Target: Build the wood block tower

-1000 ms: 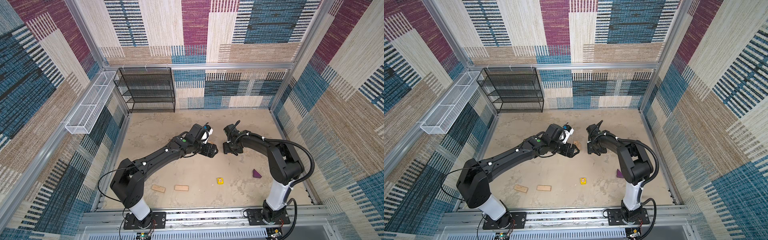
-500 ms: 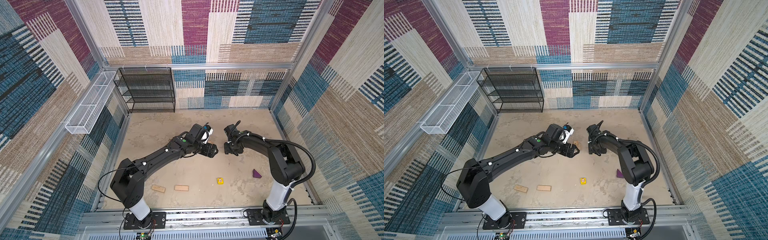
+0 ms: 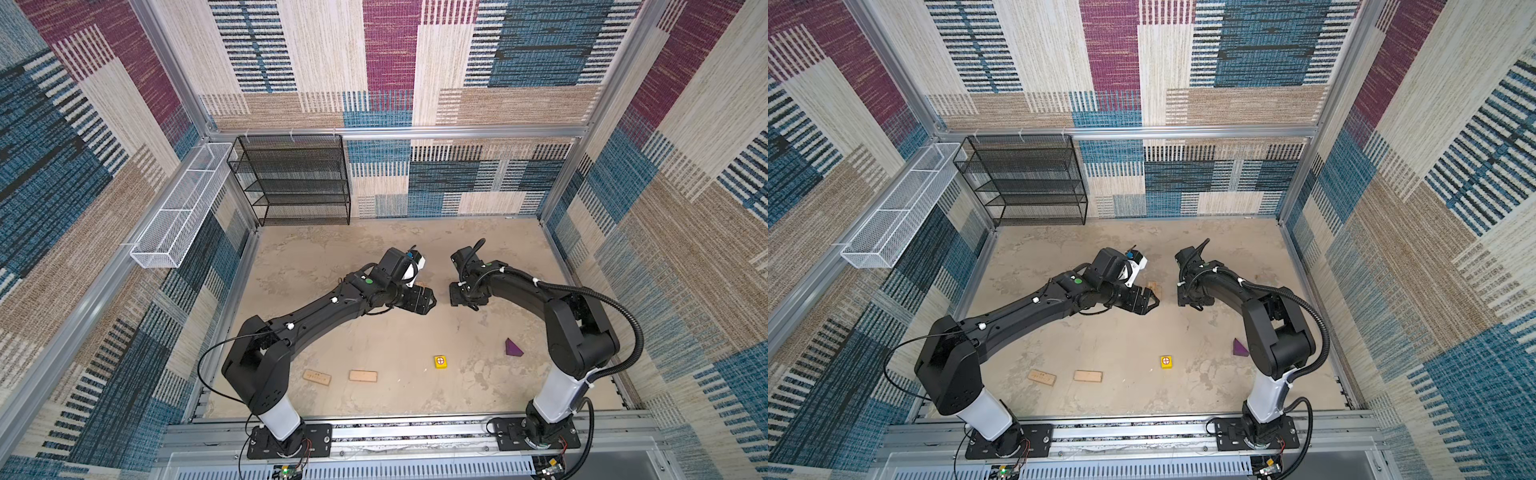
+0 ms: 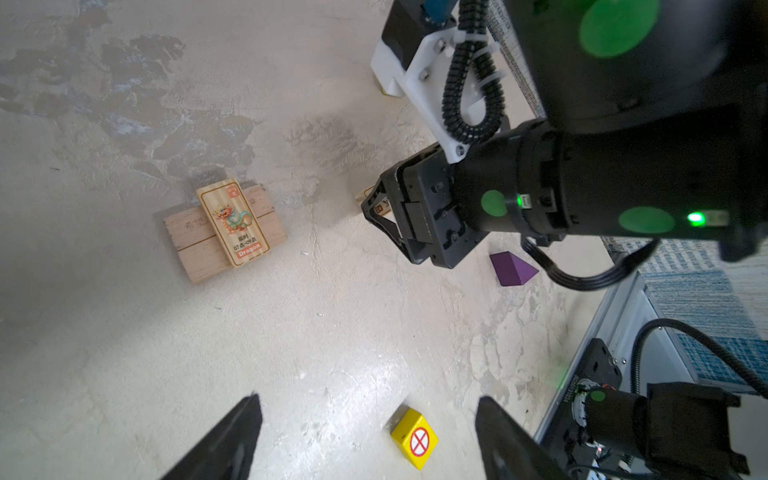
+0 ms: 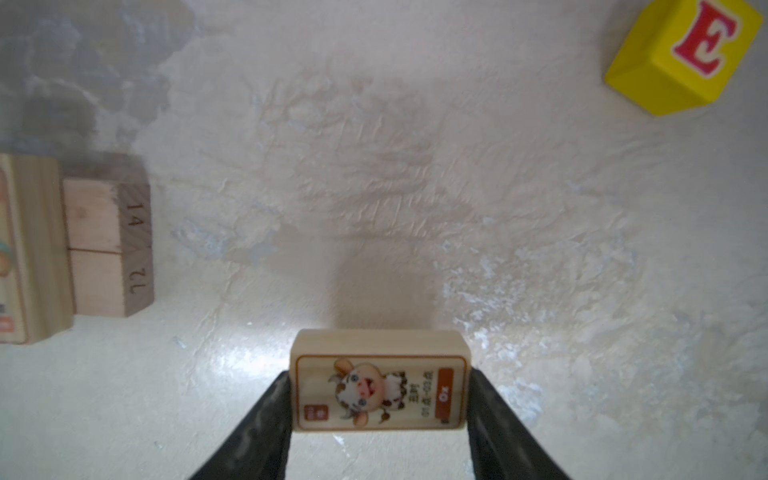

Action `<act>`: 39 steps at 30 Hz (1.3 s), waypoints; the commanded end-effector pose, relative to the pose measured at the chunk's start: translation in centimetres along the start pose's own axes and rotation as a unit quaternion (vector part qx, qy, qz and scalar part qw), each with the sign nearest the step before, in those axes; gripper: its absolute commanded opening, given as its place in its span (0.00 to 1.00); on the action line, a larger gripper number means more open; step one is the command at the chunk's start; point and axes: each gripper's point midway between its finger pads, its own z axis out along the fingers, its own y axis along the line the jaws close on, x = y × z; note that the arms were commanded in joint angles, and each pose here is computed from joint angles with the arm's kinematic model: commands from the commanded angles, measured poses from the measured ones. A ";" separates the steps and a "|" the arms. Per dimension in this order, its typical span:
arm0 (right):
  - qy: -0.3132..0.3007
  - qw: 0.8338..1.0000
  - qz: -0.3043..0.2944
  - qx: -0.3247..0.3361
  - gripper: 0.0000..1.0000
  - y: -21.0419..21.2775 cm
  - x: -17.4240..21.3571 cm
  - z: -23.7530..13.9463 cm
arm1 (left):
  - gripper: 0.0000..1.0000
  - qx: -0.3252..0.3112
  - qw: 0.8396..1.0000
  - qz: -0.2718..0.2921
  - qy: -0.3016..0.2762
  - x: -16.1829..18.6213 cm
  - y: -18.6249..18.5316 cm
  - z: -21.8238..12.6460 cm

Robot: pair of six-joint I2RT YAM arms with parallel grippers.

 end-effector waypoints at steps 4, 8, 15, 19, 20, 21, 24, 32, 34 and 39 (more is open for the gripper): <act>-0.039 0.998 0.028 -0.036 0.09 1.8 -2.2 -2.6 | 0.86 0.017 0.999 -0.039 -0.004 -0.4 0.4 0.2; -0.057 0.996 0.038 -0.064 0.03 3.5 -3.3 -3.9 | 0.86 0.017 0.997 -0.068 -0.007 -0.7 1.6 0.2; -0.064 0.993 0.037 -0.091 0.03 6.7 -4.1 -4.4 | 0.85 0.018 0.995 -0.100 -0.019 -1.5 3.3 -0.6; -0.063 0.992 0.029 -0.101 0.04 8.5 -4.4 -4.3 | 0.85 0.011 0.995 -0.096 -0.032 -2.0 3.6 -1.3; -0.062 0.992 0.027 -0.102 0.04 8.9 -4.4 -4.2 | 0.85 0.011 0.995 -0.096 -0.033 -2.0 3.6 -1.4; -0.061 0.993 0.023 -0.103 0.04 9.3 -4.5 -4.2 | 0.86 0.011 0.995 -0.096 -0.035 -2.1 3.6 -1.5; -0.058 0.993 0.015 -0.102 0.04 10.2 -4.5 -3.8 | 0.85 0.011 0.994 -0.098 -0.036 -2.2 3.7 -1.6; -0.057 0.994 0.004 -0.091 0.05 11.2 -4.7 -2.6 | 0.85 0.014 0.994 -0.098 -0.039 -2.5 3.8 -1.9; -0.055 0.995 0.000 -0.089 0.04 11.3 -4.7 -2.3 | 0.85 0.010 0.994 -0.096 -0.043 -2.6 3.9 -2.1; -0.052 0.995 -0.002 -0.086 0.05 11.4 -4.6 -1.9 | 0.86 0.009 0.994 -0.100 -0.048 -2.8 4.3 -2.3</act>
